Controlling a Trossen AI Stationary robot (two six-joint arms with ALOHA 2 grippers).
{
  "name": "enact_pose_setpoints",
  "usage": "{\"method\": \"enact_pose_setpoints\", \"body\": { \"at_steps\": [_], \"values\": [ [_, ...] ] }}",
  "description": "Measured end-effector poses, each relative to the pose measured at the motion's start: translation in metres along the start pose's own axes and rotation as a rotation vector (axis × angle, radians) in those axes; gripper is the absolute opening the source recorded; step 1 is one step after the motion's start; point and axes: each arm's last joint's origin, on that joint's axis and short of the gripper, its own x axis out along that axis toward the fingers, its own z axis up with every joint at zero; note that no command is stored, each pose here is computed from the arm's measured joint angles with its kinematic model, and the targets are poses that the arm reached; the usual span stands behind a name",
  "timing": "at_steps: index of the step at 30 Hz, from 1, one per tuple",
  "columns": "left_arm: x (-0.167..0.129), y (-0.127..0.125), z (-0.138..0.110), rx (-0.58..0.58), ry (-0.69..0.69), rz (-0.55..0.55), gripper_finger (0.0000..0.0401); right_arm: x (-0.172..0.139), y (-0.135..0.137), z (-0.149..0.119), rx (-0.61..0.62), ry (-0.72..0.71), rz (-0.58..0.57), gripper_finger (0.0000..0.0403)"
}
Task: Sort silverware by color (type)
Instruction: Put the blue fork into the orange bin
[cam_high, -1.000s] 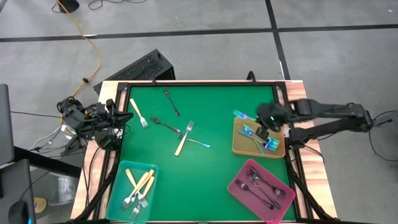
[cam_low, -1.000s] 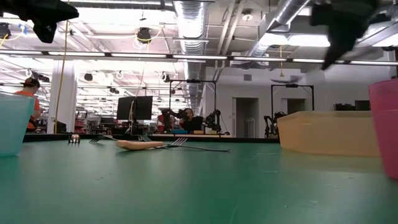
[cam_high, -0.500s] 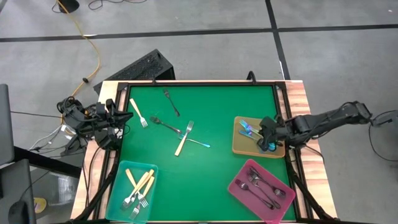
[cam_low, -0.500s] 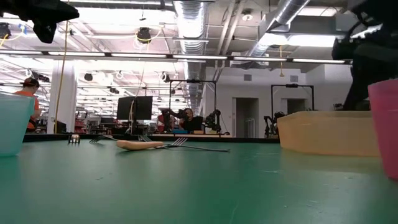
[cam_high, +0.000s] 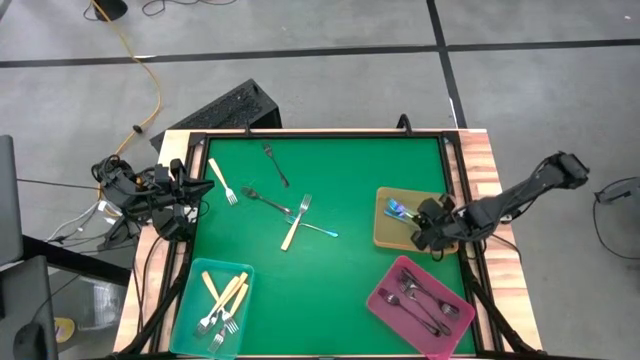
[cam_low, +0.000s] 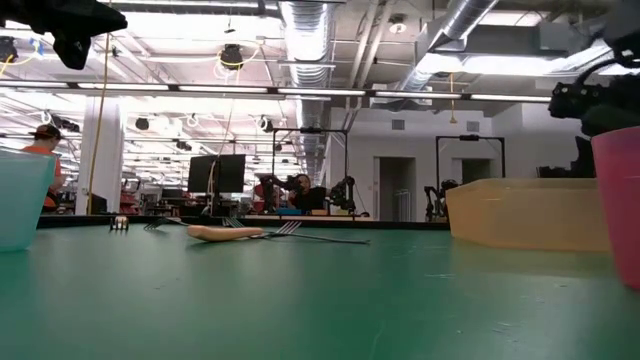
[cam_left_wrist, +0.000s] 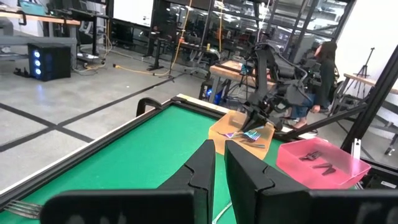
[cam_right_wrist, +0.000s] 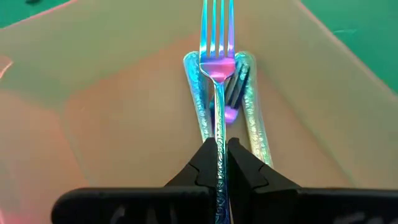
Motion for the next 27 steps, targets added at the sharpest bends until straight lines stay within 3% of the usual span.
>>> {"method": "enact_pose_setpoints", "body": {
  "at_steps": [10,27],
  "values": [
    [0.0,0.0,0.0,0.0,0.0,0.0,0.0022,0.015,-0.001,-0.022,0.023,0.038,-0.025,0.0035],
    [0.0,0.0,0.0,0.0,0.0,0.0,0.0022,0.023,-0.002,-0.032,0.078,0.095,-0.037,0.0049]
  ]
}}
